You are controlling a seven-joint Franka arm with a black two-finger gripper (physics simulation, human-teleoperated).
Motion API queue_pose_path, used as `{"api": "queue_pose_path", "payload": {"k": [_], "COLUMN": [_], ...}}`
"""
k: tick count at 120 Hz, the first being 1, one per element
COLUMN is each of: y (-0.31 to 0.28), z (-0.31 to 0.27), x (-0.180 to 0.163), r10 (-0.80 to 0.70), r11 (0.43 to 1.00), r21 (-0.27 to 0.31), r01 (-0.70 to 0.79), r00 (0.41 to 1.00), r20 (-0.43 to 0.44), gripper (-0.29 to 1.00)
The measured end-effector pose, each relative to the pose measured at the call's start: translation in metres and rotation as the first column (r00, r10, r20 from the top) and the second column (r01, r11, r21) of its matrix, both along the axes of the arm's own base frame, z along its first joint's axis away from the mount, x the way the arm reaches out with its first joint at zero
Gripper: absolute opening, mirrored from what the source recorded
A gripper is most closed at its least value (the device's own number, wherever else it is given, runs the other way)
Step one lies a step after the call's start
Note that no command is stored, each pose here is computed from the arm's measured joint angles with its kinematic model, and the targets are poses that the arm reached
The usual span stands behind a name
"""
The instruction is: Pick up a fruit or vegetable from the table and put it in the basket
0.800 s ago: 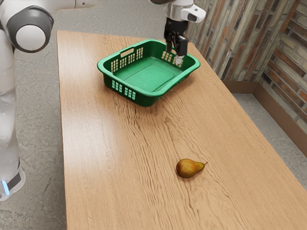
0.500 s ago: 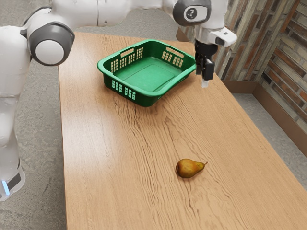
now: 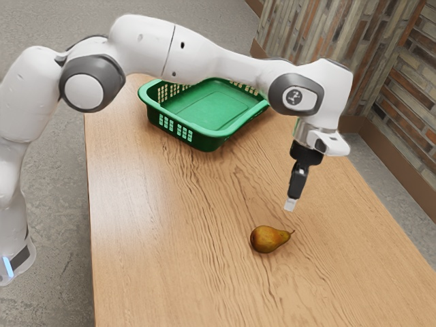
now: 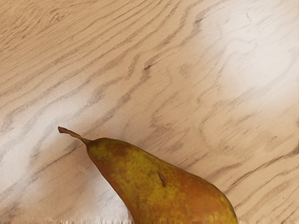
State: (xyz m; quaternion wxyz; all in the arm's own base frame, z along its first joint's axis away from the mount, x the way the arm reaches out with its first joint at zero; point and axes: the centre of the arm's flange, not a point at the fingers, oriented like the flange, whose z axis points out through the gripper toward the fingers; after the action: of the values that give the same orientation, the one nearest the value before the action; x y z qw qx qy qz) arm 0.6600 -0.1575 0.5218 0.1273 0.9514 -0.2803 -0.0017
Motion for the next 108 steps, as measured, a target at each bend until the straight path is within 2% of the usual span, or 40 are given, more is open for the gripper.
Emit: {"api": "queue_pose_path", "payload": {"k": [14, 30, 50, 108], "y": [-0.002, 0.001, -0.017, -0.022], "z": [-0.034, -0.069, -0.051, -0.059], "x": [0.000, -0.003, -0.009, -0.031], "r10": [-0.033, -0.047, -0.091, -0.090], "r11": [0.999, 0.998, 0.995, 0.996], "r21": [0.010, 0.030, 0.026, 0.013], "r01": [0.034, 0.049, 0.091, 0.090], "r00": [0.998, 0.997, 0.996, 0.996], "r20": [-0.054, -0.061, 0.008, -0.011], "gripper": [0.70, 0.70, 0.70, 0.70]}}
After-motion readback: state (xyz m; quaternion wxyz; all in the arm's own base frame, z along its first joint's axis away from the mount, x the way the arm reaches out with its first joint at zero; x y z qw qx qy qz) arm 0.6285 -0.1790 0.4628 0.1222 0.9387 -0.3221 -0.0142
